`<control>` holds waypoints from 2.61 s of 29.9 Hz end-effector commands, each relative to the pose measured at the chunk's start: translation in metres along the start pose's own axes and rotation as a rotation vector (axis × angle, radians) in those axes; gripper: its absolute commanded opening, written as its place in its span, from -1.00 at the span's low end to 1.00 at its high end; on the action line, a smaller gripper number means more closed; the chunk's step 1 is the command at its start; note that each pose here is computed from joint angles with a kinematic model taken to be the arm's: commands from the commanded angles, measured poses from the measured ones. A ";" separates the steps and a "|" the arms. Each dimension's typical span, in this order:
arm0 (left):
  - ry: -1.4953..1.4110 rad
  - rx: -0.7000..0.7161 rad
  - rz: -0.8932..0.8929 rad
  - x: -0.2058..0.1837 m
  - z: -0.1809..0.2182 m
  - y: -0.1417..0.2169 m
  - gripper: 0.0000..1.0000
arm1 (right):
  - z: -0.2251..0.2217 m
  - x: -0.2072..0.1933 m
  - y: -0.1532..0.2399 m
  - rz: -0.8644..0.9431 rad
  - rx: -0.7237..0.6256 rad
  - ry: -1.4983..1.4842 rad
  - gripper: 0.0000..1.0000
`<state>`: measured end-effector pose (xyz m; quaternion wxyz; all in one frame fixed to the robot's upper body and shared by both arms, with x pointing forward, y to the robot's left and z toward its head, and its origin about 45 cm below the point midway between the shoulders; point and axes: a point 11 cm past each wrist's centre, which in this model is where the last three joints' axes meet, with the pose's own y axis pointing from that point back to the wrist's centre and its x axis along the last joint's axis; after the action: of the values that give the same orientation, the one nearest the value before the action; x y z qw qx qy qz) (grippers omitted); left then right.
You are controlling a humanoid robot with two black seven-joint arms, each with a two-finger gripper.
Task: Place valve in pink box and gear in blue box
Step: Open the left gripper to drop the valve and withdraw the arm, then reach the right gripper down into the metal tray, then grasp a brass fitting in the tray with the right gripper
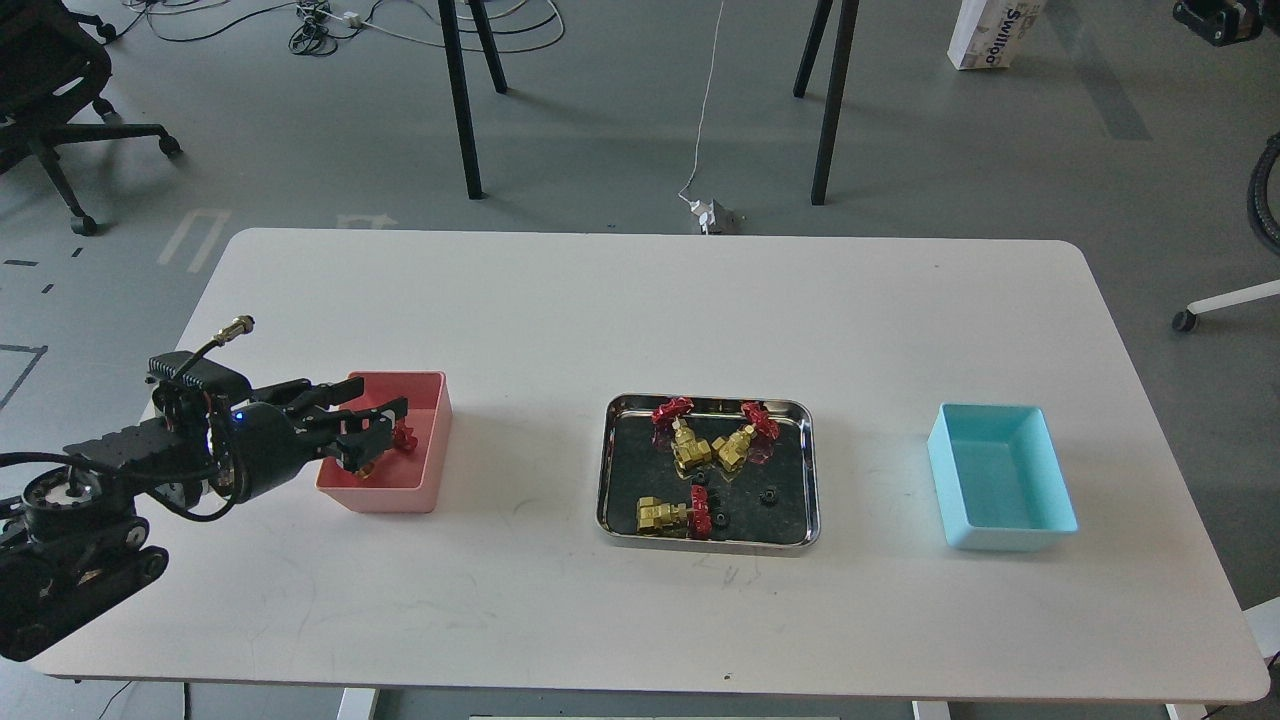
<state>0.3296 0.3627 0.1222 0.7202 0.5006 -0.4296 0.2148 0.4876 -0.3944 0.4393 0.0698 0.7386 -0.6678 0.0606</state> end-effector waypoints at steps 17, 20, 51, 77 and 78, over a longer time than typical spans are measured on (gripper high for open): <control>0.846 -0.044 0.707 0.304 -0.064 0.043 0.83 | 0.066 -0.202 0.060 -0.973 -0.036 1.042 0.97; 0.845 -0.054 0.749 0.326 -0.067 0.054 0.83 | 0.098 -0.229 0.078 -1.102 -0.036 1.199 0.97; 0.808 -0.122 0.806 0.369 -0.043 0.058 0.83 | 0.282 -0.300 0.116 -1.505 -0.150 1.611 0.71; 0.800 -0.127 0.811 0.374 -0.042 0.061 0.83 | 0.296 -0.310 0.107 -1.484 -0.193 1.617 -0.03; 0.798 -0.125 0.812 0.374 -0.043 0.061 0.83 | 0.295 -0.314 0.107 -1.489 -0.185 1.616 -0.09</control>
<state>0.5030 0.3804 0.4612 0.7153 0.1310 -0.2934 0.6205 0.3492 -0.1582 0.0949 0.5633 0.6901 0.1827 0.4161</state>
